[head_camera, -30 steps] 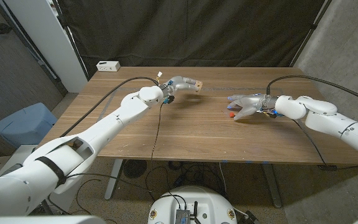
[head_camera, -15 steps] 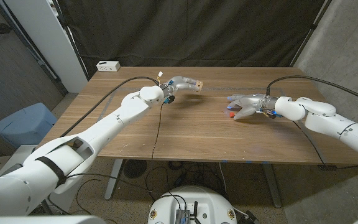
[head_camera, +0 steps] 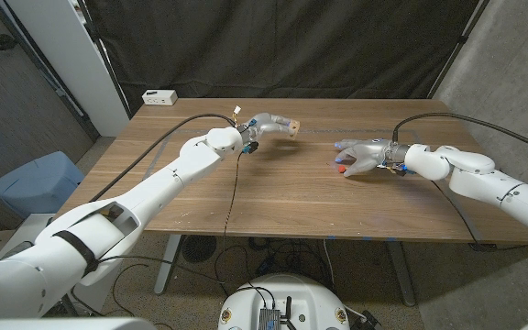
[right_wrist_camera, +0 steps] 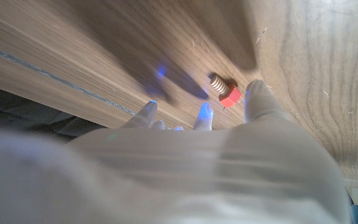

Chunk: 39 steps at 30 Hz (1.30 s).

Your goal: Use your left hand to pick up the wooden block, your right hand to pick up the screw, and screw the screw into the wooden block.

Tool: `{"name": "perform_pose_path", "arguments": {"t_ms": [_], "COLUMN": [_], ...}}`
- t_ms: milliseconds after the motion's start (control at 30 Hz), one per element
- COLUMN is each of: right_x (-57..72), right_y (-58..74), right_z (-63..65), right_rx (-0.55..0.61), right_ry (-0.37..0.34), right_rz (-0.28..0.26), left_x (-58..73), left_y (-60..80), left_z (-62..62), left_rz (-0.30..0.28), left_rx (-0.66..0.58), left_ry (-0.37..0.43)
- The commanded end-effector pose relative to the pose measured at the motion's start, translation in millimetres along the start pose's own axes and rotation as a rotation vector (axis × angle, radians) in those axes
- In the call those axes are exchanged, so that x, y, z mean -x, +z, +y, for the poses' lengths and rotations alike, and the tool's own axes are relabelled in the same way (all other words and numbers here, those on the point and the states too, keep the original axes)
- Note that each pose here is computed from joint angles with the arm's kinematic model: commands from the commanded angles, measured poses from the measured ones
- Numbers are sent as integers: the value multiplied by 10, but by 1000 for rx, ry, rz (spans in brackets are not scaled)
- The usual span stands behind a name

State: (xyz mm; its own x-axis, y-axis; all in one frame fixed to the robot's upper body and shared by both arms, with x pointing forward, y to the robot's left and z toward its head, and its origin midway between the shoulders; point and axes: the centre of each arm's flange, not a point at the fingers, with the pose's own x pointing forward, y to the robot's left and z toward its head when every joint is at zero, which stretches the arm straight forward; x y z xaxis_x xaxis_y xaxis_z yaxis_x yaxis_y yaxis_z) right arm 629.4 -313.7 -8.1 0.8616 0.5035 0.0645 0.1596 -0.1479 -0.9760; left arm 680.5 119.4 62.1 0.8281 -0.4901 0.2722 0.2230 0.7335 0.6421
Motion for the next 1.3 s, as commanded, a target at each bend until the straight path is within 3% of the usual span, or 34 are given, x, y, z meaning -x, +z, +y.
{"name": "perform_pose_path", "arguments": {"t_ms": [33,1300], "right_x": [13,-25], "right_y": [9,11], "right_z": [37,39], "right_rx": [1,3], "right_ry": [-19,-36], "right_rz": [7,4], "left_x": [-7,-38], "left_y": [-14,3], "left_z": [-45,-88], "left_rz": [3,1], "left_rx": [6,10], "left_ry": [-12,-31]}}
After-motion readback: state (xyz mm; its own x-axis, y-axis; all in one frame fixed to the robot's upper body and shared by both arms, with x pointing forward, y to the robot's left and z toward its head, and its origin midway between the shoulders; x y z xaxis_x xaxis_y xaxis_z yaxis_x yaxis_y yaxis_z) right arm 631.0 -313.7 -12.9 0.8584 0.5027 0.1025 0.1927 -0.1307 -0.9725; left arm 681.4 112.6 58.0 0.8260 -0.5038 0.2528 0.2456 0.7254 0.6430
